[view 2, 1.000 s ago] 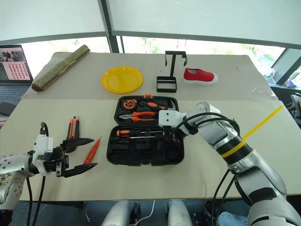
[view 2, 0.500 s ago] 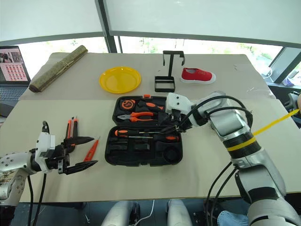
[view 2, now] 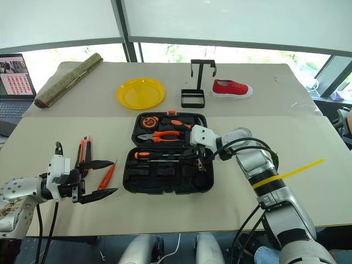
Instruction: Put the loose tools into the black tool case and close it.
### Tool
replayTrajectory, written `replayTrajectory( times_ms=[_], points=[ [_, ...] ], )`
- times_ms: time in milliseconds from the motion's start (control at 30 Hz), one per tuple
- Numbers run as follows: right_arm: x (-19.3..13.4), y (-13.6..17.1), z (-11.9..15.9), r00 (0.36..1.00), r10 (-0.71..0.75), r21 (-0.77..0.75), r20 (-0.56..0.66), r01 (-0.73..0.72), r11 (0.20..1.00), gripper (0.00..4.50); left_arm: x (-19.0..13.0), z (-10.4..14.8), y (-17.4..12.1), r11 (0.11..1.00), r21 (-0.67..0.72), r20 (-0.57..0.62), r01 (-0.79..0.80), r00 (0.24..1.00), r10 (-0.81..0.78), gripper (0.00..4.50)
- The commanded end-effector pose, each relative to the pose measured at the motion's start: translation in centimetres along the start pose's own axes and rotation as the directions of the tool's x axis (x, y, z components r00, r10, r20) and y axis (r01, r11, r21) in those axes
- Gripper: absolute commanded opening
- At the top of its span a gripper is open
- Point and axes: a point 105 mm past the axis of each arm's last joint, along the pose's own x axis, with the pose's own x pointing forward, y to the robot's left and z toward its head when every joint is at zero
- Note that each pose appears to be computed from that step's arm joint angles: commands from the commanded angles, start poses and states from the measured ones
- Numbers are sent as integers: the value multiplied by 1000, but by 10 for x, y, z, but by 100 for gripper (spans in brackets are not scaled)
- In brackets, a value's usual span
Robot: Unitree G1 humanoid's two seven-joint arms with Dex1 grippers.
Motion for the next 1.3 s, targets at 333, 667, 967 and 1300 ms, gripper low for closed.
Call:
replayTrajectory(
  times_ms=[333, 667, 967, 1300],
  points=[
    [0, 1, 30, 974, -74, 33, 213, 69, 997, 6, -11, 12, 5, 993, 30, 33, -117, 993, 116, 450],
    [-92, 40, 25, 836, -313, 160, 450, 270, 950, 329, -112, -19, 7, 785, -91, -128, -613, 789, 601, 450],
    [-130, 78, -14, 713, -539, 240, 448, 485, 841, 445, -175, -54, -14, 506, -181, -288, -843, 537, 793, 450],
    [-133, 85, -11, 648, -552, 218, 526, 524, 823, 445, -142, -34, 2, 464, -323, -316, -825, 556, 768, 450]
  ],
)
